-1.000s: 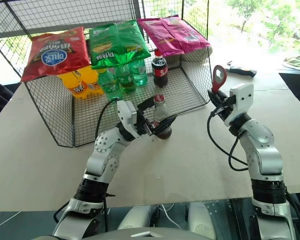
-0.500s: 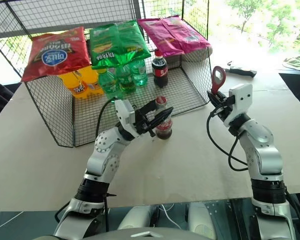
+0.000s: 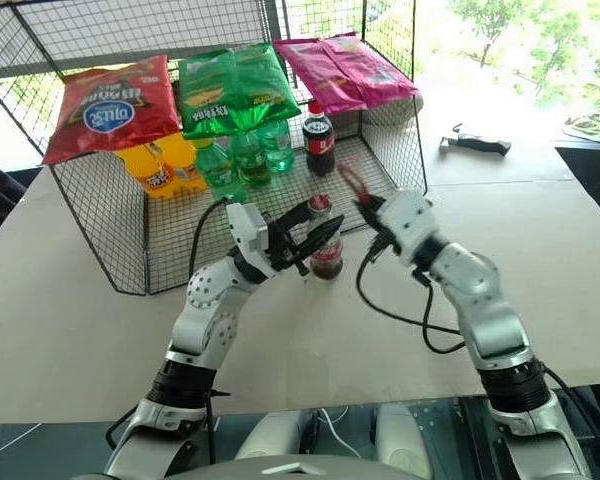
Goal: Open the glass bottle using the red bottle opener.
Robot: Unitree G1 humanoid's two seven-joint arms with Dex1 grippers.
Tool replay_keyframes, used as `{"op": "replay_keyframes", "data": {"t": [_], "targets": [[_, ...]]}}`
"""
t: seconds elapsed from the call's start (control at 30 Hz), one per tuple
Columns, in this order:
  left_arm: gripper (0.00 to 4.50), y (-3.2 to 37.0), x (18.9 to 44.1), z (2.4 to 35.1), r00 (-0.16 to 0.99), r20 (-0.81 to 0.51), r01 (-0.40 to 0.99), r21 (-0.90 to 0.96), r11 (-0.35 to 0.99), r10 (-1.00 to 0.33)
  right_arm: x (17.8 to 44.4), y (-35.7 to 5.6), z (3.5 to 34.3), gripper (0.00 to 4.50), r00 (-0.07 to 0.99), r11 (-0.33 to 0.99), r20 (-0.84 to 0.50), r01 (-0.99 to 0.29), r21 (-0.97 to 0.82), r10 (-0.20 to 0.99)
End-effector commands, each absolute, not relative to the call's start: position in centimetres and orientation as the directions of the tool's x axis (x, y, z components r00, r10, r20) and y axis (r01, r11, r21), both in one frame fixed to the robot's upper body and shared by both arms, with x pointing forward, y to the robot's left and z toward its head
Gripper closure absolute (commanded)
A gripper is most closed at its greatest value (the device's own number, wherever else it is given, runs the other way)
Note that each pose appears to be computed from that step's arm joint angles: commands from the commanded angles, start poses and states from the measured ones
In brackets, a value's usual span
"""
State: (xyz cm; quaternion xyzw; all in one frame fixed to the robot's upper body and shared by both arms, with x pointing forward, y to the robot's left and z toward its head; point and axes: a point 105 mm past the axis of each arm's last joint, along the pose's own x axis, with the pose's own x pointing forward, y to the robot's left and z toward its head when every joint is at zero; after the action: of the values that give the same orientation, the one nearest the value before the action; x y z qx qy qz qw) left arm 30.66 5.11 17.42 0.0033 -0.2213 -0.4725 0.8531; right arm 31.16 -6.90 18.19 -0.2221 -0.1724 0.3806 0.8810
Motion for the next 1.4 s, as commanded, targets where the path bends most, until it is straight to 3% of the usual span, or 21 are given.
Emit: {"op": "replay_keyframes", "data": {"t": [0.03,0.6,1.4], "targets": [[2.84,4.8,31.1,15.9,0.481,0.311,0.807,0.207,0.553,-0.820,30.6,-5.8,19.2,4.50,0.599,0.532,0.149,-0.535,-0.657,0.787],[2.84,4.3,31.3,15.6,0.476,0.297,0.814,0.207,0.543,-0.827,31.7,-5.9,16.7,4.50,0.633,0.309,0.026,-0.341,-0.888,0.774],[2.84,3.9,31.2,15.5,0.473,0.303,0.820,0.193,0.539,-0.828,31.9,-6.4,18.2,4.50,0.590,0.190,0.135,-0.032,-0.981,0.796]]}}
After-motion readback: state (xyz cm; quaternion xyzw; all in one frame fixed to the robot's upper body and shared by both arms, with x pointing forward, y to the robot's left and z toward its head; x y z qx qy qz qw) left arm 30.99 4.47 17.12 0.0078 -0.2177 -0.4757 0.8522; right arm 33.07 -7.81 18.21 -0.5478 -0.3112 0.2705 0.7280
